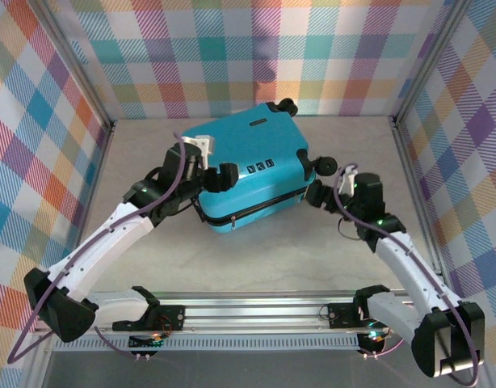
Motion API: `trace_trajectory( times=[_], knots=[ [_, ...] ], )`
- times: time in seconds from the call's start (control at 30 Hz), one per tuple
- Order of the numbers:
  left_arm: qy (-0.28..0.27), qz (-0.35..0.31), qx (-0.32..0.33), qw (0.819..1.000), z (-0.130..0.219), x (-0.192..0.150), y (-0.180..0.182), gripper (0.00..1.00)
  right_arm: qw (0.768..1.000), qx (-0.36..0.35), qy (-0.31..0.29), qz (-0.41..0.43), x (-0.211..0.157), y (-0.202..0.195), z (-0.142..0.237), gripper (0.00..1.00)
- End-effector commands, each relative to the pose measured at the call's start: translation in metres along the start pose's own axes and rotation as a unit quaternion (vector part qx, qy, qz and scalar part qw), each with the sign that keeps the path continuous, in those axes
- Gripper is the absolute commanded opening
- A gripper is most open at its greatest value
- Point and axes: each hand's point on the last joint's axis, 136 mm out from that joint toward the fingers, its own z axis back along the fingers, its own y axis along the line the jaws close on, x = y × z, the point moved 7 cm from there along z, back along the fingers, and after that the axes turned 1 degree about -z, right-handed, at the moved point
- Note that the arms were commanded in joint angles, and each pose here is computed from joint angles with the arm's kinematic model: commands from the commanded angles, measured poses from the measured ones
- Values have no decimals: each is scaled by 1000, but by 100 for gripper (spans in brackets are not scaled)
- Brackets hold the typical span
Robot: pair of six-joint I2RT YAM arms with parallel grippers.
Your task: Pack the luggage
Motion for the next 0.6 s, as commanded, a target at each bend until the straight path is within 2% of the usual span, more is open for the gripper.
trace_trajectory(
  times=[0.0, 0.13, 0.3, 0.43, 0.57],
  knots=[
    [-12, 15, -4, 1000, -10, -1, -11, 82, 999, -24, -28, 15, -18, -5, -7, 73],
    [-5, 27, -21, 999, -22, -18, -24, 81, 999, -25, -27, 23, -37, -9, -25, 61],
    [-8, 36, -58, 998, -28, -38, -42, 81, 998, -32, -27, 41, -40, -8, -44, 47],
    [-12, 44, -91, 995, -31, -60, -58, 80, 998, -30, -29, 55, -37, -5, -50, 42],
    [-15, 53, -80, 995, -37, -89, -66, 80, 997, -36, -27, 63, -36, -5, -56, 40]
  ],
)
